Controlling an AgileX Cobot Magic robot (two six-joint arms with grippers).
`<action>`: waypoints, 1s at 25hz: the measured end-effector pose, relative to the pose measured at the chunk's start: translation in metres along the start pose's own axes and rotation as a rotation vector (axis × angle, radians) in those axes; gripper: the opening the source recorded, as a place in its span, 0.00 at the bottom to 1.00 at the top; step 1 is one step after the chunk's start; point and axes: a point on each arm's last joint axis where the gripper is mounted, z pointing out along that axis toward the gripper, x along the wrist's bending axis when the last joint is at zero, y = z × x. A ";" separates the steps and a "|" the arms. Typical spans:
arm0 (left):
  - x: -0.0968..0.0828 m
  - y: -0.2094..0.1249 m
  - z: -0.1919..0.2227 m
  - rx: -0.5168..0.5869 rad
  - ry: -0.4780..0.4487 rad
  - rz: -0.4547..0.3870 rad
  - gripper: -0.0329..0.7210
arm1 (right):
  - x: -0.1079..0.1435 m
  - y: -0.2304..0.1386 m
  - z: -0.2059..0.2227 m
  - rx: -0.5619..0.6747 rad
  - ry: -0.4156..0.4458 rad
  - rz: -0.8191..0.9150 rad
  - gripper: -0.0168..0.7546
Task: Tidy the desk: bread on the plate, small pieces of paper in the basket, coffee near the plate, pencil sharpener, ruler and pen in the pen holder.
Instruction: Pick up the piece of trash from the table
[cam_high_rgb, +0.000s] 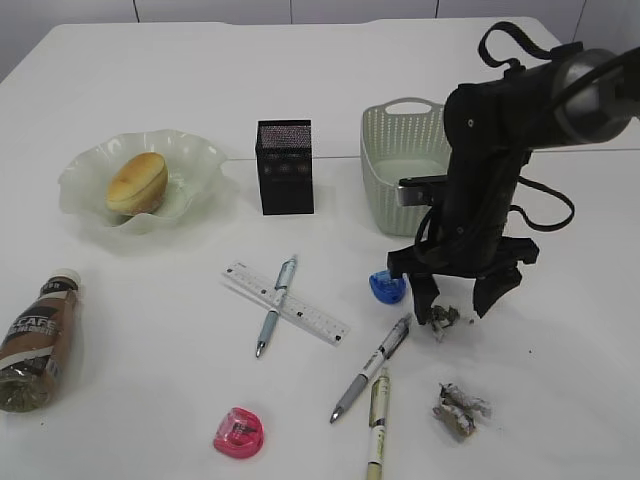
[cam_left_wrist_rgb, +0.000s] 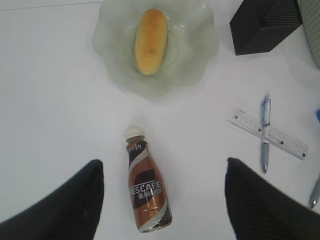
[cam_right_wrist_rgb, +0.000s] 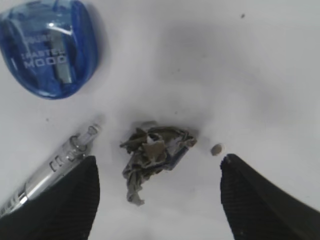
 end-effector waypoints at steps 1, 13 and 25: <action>0.000 0.000 0.000 0.000 0.000 0.000 0.77 | -0.001 0.000 0.000 -0.003 -0.006 -0.002 0.74; 0.001 0.000 0.000 -0.001 0.008 0.003 0.77 | -0.002 0.002 0.010 0.002 -0.019 0.003 0.74; 0.002 0.000 0.000 -0.001 0.019 0.006 0.75 | -0.002 0.003 0.020 0.027 -0.025 0.003 0.74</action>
